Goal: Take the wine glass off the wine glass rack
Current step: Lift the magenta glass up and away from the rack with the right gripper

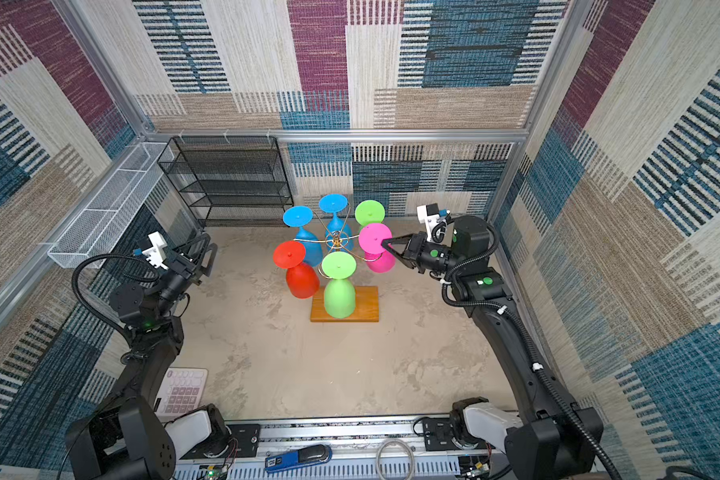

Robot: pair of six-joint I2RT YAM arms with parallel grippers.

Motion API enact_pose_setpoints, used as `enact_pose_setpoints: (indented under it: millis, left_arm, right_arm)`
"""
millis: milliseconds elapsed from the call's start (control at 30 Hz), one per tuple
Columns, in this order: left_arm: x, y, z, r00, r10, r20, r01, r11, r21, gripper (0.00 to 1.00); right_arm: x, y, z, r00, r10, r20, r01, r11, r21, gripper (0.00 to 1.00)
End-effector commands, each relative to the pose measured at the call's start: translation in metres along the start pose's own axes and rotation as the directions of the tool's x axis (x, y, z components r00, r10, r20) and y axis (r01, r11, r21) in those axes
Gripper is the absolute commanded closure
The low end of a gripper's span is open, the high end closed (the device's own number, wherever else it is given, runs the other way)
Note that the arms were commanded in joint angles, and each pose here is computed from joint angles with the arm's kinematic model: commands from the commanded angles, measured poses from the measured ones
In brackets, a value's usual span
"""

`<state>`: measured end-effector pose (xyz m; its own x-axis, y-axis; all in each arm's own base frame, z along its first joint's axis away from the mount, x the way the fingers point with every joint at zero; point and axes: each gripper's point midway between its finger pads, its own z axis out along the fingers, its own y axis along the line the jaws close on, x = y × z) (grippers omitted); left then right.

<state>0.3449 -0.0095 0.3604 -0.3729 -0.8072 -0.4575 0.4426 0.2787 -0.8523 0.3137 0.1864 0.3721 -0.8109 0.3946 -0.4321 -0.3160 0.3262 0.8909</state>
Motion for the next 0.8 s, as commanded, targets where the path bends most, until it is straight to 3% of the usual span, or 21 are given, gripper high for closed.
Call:
enact_pose_setpoints:
  millis: [0, 500, 767]
  left_arm:
    - [-0.001, -0.017, 0.0, 0.999, 0.048, -0.008, -0.047, 0.998, 0.045, 0.13]
    - [-0.01, -0.035, 0.003, 0.996, 0.094, -0.004, -0.094, 0.994, 0.057, 0.15]
    - [-0.018, -0.062, 0.005, 0.985, 0.172, 0.007, -0.172, 0.983, 0.06, 0.17]
  right_arm:
    - [-0.006, 0.008, -0.006, 0.999, -0.019, 0.034, 0.02, 1.0, -0.022, 1.0]
    - [-0.009, -0.004, -0.036, 0.992, -0.02, 0.125, 0.018, 1.0, 0.017, 1.0]
    - [-0.018, 0.0, -0.054, 0.975, -0.097, 0.202, 0.081, 0.993, 0.089, 1.0]
